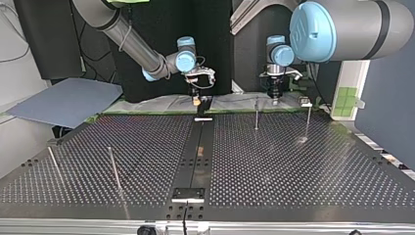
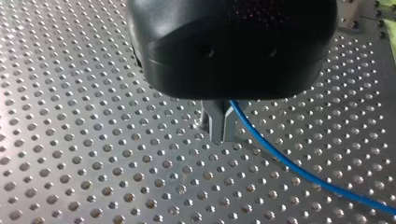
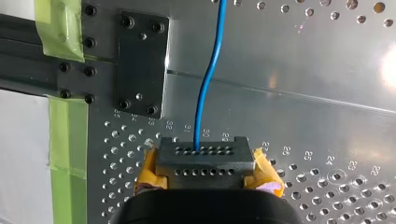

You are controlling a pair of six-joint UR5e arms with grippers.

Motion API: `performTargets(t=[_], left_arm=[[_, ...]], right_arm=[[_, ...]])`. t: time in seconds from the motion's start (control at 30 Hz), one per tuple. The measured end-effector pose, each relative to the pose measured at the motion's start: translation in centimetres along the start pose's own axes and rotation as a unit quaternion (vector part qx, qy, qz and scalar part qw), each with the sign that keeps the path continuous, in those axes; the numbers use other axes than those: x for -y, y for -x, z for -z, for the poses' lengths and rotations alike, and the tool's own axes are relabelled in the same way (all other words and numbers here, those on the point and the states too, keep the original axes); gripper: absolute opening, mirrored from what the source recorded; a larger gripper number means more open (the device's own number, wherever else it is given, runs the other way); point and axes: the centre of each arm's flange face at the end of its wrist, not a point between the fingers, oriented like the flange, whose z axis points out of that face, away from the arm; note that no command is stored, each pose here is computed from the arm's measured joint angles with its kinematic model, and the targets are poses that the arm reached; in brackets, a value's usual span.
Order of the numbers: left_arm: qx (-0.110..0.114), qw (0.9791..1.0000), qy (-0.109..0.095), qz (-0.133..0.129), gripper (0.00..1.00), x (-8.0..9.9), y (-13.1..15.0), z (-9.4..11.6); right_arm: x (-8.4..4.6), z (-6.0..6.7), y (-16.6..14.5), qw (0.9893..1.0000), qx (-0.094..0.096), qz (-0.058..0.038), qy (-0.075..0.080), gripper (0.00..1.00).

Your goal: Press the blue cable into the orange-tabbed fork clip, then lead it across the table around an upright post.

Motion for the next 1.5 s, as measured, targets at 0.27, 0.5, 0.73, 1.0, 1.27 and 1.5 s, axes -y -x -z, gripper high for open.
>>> performTargets(t=[0.27,0.5,0.73,1.0,1.27,1.5], left_arm=[[0.0,1.0,-0.002,0.007,0.0,0.1,0.0,-1.1],[0.001,0.9999,-0.006,0.009,0.0,0.4,0.5,-2.7],[-0.005,0.9999,-0.005,0.012,0.0,0.6,0.9,-4.0],[-0.007,0.9998,-0.007,0.018,0.0,0.8,1.4,-5.4],[-0.007,0.9997,-0.015,0.019,0.19,1.1,1.8,-6.3],[-0.013,0.9994,-0.029,0.009,0.64,1.1,1.8,-6.3]], right_arm=[[-0.2,-0.4,-0.2,1.0,-0.004,-0.0021,0.002,0.0],[-0.5,-0.9,-0.7,0.9999,-0.008,-0.0053,0.004,0.0],[-1.4,-1.8,-1.4,0.9998,-0.015,-0.0092,0.011,0.0],[-2.8,-2.9,-2.2,0.9994,-0.022,-0.0161,0.022,0.0],[-3.6,-3.4,-2.6,0.9991,-0.026,-0.0173,0.027,0.0],[-3.8,-3.4,-2.5,0.9992,-0.023,-0.0155,0.027,0.0]])
